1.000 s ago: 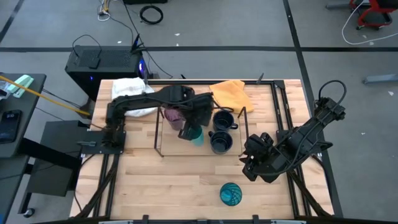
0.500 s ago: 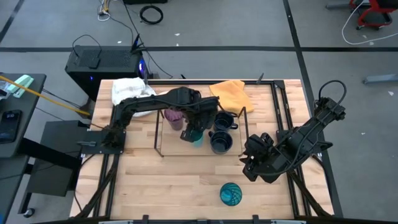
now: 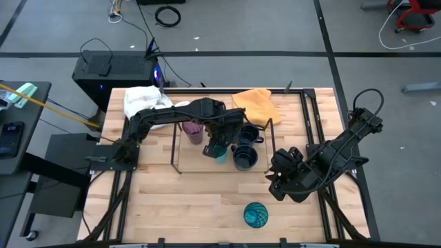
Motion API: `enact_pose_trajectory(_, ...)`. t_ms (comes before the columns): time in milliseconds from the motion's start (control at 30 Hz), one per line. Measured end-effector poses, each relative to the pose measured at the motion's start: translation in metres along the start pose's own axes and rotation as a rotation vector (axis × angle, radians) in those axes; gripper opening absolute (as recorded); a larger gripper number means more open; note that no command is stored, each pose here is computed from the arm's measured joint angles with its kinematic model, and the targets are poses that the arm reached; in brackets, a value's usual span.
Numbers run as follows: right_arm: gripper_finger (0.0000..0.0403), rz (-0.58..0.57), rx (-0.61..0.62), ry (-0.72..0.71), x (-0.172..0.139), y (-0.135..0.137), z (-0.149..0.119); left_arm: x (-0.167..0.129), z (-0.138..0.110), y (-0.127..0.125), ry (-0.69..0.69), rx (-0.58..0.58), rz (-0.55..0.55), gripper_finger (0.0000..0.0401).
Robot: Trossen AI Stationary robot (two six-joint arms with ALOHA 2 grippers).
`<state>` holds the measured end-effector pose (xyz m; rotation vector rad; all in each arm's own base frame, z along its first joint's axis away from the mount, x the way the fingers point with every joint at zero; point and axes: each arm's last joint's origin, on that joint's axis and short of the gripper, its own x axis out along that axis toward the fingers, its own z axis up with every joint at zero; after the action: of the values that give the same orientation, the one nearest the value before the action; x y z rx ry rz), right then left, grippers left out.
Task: Stack small to large cups/mugs on shelf
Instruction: Put the blue cup on the shelf
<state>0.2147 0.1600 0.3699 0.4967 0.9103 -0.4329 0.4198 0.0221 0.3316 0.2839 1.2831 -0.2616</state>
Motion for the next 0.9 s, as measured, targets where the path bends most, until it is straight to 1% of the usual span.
enact_pose_trajectory(433,0.0155,0.0,-0.005,0.0,0.0,0.0,0.0,0.001,0.001,0.001,-0.008,-0.001,0.003,0.0009)
enact_pose_trajectory(667,0.0155,0.0,-0.001,0.0,0.0,0.0,0.0,0.017,0.005,0.004,0.018,-0.003,-0.01,0.0009)
enact_pose_trajectory(733,0.0155,-0.001,0.001,0.0,0.0,0.0,0.0,0.021,0.003,0.003,0.051,-0.002,-0.024,0.0009)
enact_pose_trajectory(900,0.0155,-0.003,-0.001,0.001,0.0,0.0,0.0,0.022,0.004,0.003,0.041,-0.006,-0.025,0.0009)
